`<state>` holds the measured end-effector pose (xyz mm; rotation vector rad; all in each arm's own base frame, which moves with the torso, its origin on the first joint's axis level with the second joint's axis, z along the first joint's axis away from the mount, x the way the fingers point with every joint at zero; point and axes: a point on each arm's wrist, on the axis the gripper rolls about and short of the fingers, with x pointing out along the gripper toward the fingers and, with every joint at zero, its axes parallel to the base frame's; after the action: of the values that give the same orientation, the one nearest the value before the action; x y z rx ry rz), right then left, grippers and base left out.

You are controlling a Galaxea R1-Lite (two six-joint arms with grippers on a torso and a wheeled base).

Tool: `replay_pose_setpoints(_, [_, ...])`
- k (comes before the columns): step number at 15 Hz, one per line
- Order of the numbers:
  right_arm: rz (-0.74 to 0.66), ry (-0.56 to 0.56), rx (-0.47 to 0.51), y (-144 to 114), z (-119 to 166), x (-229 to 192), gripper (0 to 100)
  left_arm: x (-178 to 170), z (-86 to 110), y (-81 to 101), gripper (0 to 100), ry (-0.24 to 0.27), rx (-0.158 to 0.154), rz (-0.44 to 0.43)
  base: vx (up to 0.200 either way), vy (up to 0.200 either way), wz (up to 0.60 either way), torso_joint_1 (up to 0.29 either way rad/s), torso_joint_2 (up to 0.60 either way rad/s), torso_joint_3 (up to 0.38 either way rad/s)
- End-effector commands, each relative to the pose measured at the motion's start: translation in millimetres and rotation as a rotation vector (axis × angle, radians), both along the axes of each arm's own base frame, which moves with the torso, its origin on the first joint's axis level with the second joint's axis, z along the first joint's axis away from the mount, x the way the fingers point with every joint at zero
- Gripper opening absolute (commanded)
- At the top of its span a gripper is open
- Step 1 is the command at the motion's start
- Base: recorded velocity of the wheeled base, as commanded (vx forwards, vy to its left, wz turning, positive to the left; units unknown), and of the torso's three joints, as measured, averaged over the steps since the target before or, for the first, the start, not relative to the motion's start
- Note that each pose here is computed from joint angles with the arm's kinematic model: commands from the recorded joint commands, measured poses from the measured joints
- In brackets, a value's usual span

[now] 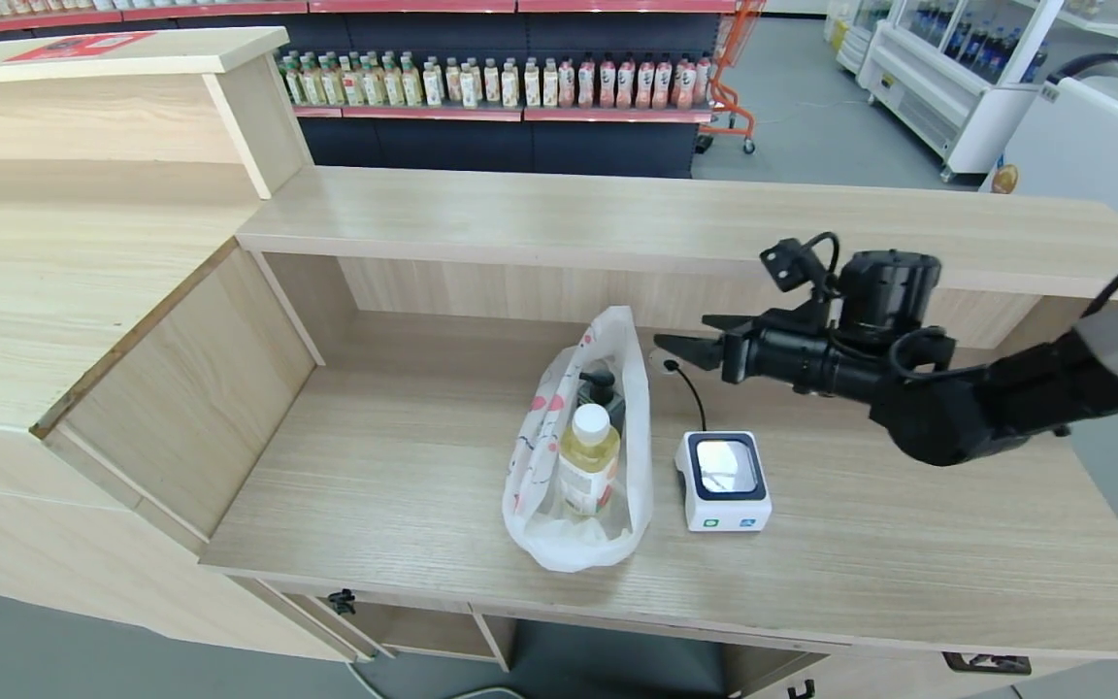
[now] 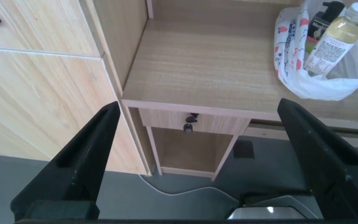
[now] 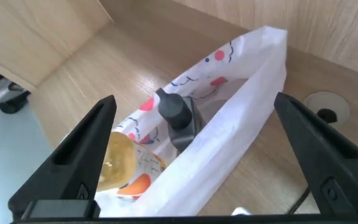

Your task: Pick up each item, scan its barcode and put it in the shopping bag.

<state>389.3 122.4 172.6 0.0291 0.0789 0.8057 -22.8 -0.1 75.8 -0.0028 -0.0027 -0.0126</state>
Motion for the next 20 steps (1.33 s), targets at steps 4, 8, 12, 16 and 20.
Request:
replay_pose_setpoints(4, [-0.203, 0.000, -0.059, -84.3, 66.0, -159.5, 100, 0.1, 0.1, 0.0, 100, 0.001, 0.000, 0.000, 0.000, 0.000, 0.00, 0.000, 0.00, 0.000])
replay_pose_setpoints(8, [-0.430, 0.034, -0.176, -114.0, 19.6, -254.5, 100, 0.1, 0.1, 0.0, 100, 0.001, 0.000, 0.000, 0.000, 0.000, 0.00, 0.000, 0.00, 0.000])
replay_pose_setpoints(12, [-0.549, 0.026, -0.213, -118.6, -26.1, -339.5, 100, 0.1, 0.1, 0.0, 100, 0.001, 0.000, 0.000, 0.000, 0.000, 0.00, 0.000, 0.00, 0.000])
replay_pose_setpoints(16, [-0.588, -0.056, -0.193, -116.3, -77.7, -388.8, 100, 0.1, 0.1, 0.0, 100, 0.001, 0.000, 0.000, 0.000, 0.000, 0.00, 0.000, 0.00, 0.000])
replay_pose_setpoints(20, [-0.595, -0.107, -0.162, -115.1, -90.3, -404.9, 100, 0.1, 0.1, 0.0, 100, 0.001, 0.000, 0.000, 0.000, 0.000, 0.00, 0.000, 0.00, 0.000])
